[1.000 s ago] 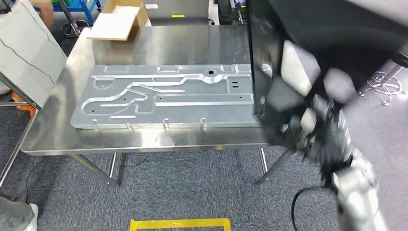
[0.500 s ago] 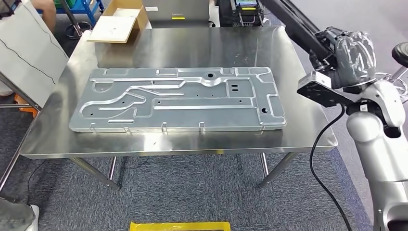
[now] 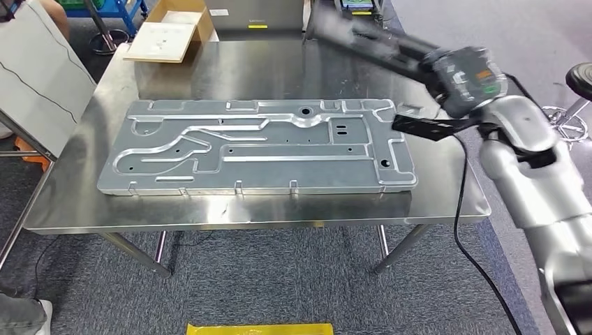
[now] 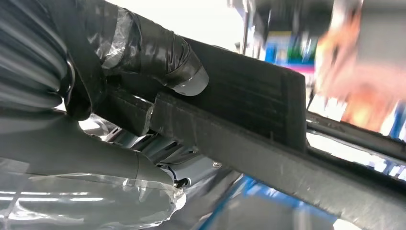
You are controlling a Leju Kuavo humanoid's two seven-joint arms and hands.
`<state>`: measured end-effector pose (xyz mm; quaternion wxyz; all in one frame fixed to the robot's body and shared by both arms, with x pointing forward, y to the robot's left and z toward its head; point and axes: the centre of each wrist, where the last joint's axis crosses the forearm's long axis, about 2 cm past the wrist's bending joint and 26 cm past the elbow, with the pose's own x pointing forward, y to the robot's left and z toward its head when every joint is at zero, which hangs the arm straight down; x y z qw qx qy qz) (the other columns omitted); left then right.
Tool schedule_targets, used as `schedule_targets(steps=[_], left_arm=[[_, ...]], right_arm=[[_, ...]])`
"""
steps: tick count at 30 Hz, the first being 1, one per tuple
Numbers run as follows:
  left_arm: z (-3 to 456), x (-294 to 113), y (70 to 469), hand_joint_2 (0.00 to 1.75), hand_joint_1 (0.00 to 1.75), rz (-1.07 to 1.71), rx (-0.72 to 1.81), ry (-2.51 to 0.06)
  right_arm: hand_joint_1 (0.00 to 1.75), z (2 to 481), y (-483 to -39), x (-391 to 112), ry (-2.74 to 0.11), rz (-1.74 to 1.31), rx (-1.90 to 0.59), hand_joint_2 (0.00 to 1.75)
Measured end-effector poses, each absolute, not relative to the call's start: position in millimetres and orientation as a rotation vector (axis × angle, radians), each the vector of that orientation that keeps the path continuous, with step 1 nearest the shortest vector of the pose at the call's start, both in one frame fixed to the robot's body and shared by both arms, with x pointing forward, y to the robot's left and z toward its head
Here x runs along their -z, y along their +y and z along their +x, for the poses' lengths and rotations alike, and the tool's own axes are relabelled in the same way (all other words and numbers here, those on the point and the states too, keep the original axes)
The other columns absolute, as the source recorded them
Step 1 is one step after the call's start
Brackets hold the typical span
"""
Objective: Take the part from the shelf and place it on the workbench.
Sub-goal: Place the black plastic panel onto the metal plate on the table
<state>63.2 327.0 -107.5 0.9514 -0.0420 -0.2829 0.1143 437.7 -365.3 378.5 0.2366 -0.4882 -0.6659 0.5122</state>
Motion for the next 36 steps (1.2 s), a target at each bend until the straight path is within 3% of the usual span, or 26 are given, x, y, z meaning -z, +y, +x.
schedule_targets(steps=[7,12,19,23,25,29,36], left_arm=[[71.2,106.3,322.9,1.75,0.00,-0.151,-0.201,-0.615],[72.4,106.1,320.9,1.75,0.00,-0.164,-0.172,-0.625],[73.3,106.1,319.4,1.75,0.00,-0.162,-0.150,-0.621],[73.1,106.2,319.0,1.75,0.00,-0.158,-0.138,-0.620],[74.1,106.1,319.1,1.75,0.00,-0.150,-0.128,-0.620],[76.4,105.8,318.8,0.00,0.00,-0.132,-0.101,-0.624],[76.6,105.9,318.4,0.00,0.00,-0.112,-0.080,-0.626]], right_arm=[[1.75,477.7,-279.9,-314.8,-1.592,-1.068,-1.849,1.75],[1.75,476.8,-229.1,-280.4,-1.605,-0.930,-1.946,1.75],[1.75,471.8,-195.4,-261.8,-1.641,-0.861,-1.965,1.75],[0.00,466.2,-186.1,-247.1,-1.673,-0.847,-1.922,0.00],[0.00,464.1,-181.0,-242.8,-1.680,-0.843,-1.902,0.00],[0.00,462.4,-176.3,-237.7,-1.664,-0.850,-1.879,0.00],[0.00,464.1,-180.1,-241.4,-1.735,-0.929,-1.746,0.00]])
